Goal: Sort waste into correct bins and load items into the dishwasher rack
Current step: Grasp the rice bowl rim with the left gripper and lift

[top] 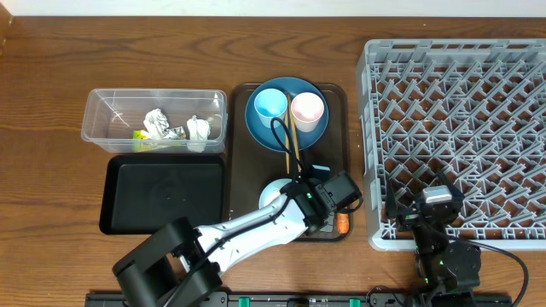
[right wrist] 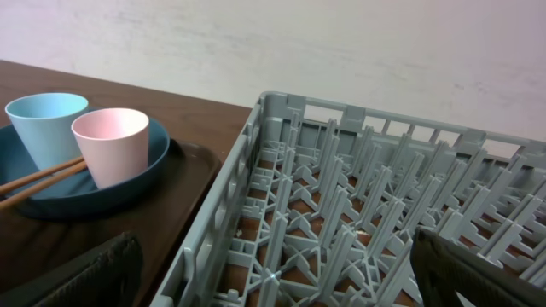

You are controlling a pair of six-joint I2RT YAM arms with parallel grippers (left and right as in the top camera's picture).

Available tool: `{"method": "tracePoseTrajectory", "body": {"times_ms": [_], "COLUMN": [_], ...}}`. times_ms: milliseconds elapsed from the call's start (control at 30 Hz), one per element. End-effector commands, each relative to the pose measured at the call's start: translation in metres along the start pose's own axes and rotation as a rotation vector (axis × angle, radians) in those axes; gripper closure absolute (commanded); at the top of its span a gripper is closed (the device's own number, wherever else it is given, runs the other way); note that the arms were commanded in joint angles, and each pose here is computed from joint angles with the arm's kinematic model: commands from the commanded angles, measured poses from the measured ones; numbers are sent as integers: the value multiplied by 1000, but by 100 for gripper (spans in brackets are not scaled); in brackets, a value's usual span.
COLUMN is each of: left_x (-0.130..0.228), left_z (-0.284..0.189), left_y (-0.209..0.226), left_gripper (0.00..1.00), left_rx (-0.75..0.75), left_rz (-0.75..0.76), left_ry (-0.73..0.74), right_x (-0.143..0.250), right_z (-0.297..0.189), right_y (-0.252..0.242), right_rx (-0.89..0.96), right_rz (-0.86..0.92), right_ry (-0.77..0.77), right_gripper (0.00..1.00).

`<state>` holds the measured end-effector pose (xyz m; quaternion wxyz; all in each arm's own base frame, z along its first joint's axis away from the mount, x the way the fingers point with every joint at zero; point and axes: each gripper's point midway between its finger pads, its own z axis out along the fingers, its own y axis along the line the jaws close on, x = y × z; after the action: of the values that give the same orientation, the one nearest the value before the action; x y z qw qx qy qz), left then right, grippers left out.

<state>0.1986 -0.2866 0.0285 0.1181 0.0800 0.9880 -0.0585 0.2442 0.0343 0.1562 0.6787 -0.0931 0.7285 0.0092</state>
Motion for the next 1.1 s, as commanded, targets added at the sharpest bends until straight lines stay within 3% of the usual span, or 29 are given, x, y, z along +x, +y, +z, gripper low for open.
{"method": "tracePoseTrajectory", "body": {"times_ms": [0,167,867,1067], "left_x": [2,3,6,6], "left_z": [4,4,4,4], "left_y": [6,6,11,11], "left_gripper": [71,76,75,82], "left_rx": [-28,-28,-45,-46], "left_rz": [-3,-2,0,0], "left_ry": [-7,-6,8,9], "right_x": [2,2,2,2], "right_z": [0,0,0,0], "right_y": [2,2,2,2], "right_rx": [-8,-7,-8,-8], "right_rz": [-7,-7,-7,-7], "right_ry": [5,5,5,5], "right_gripper": [1,1,1,1]}}
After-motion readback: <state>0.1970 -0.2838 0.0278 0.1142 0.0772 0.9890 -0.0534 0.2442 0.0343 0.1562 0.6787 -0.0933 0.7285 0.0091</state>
